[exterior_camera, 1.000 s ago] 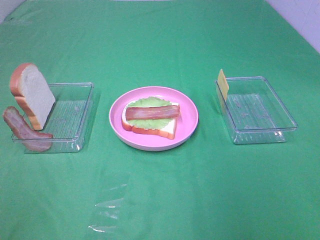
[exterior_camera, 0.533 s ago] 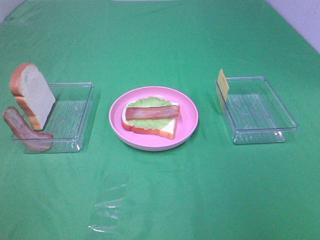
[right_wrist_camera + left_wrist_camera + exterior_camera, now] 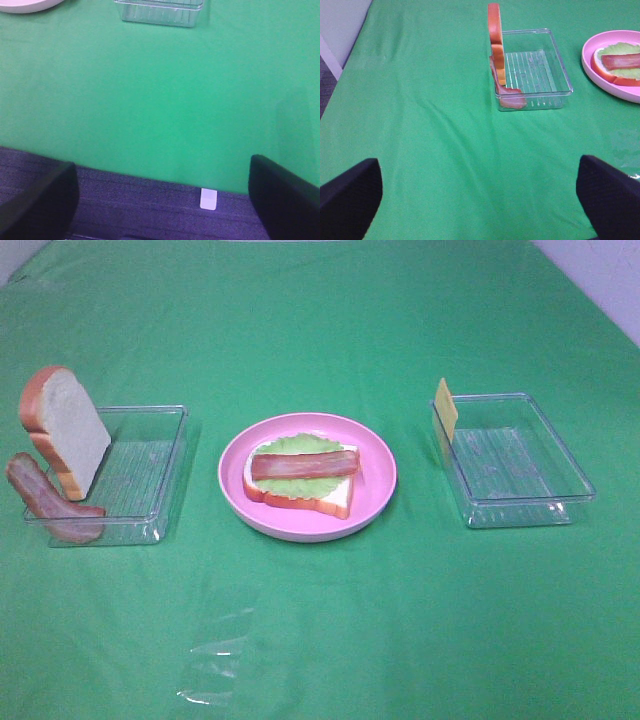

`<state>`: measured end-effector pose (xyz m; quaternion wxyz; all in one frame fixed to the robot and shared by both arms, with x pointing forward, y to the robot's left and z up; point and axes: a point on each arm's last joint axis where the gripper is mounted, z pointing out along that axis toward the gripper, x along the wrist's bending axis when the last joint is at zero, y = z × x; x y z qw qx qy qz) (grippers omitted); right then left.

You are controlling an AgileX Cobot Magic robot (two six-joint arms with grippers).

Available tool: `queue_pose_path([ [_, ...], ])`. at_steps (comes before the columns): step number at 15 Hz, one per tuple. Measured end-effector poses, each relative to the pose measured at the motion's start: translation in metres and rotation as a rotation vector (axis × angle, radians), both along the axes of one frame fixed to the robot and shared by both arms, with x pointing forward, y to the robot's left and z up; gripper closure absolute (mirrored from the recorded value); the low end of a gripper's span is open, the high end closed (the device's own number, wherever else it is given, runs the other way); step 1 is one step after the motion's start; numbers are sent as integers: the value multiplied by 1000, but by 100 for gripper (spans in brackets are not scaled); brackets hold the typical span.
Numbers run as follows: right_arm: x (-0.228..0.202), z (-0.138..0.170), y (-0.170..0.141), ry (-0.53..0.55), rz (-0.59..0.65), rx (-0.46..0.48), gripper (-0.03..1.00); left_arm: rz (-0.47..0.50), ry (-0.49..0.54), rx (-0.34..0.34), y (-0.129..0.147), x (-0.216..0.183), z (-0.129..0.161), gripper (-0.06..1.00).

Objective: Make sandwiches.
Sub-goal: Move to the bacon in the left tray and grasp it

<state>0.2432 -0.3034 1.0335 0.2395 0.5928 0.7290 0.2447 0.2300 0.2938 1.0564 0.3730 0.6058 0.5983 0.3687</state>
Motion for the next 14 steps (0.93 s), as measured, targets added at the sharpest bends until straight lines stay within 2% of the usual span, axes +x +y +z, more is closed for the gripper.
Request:
queue_pose_path([
  [1, 2, -1, 3, -23, 44, 0, 9, 0, 0, 0, 0, 0, 0, -3],
  [4, 7, -6, 7, -43, 75, 18, 9, 0, 0, 0, 0, 0, 0, -3],
  [11, 8, -5, 7, -59, 80, 25, 10, 0, 0, 0, 0, 0, 0, -3],
  [14, -2, -4, 5, -133, 59, 36, 10, 0, 0, 0, 0, 0, 0, -3],
])
